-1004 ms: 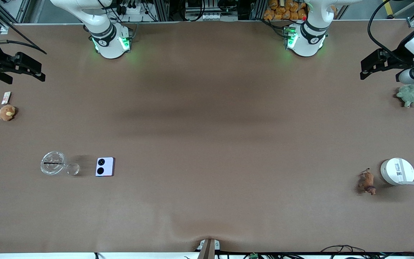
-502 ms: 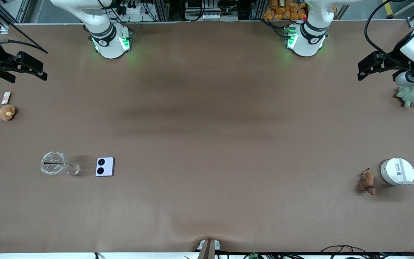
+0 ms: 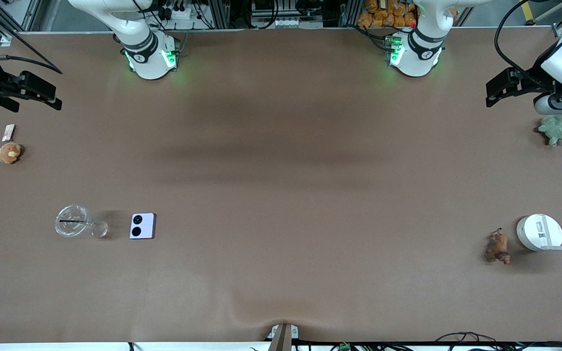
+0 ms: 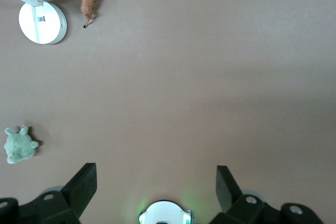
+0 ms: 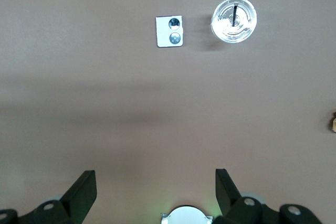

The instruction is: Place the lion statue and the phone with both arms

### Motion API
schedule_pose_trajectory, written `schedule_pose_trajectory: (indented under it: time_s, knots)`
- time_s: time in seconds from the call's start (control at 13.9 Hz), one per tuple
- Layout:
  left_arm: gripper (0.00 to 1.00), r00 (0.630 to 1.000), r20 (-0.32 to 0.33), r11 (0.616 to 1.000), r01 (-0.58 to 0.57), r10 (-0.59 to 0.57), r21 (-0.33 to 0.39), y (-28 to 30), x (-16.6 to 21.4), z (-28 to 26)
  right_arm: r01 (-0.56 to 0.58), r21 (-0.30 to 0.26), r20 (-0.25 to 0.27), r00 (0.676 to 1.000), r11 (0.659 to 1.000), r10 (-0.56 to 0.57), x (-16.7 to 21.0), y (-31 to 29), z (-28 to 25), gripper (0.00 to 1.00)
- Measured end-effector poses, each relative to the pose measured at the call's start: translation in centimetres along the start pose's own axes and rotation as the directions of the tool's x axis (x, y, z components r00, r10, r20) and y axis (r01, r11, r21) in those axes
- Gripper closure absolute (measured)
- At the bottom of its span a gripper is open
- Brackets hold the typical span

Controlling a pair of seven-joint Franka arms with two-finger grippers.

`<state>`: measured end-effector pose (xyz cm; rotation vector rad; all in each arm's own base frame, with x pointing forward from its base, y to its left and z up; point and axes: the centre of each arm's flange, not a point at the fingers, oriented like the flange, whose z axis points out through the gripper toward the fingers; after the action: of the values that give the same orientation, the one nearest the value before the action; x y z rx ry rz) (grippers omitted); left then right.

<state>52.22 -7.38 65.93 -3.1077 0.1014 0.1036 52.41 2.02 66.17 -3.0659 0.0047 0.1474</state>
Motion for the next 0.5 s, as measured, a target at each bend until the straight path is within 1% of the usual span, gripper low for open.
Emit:
schedule_pose_trajectory:
  time_s: [0.5]
  knots:
    - [0.00,1.000,0.003,1.000,-0.001,0.001,0.001,-0.01,0.01,0.14,-0.006,0.002,0.000,1.000,1.000,0.006,0.02,0.21,0.00,0.00]
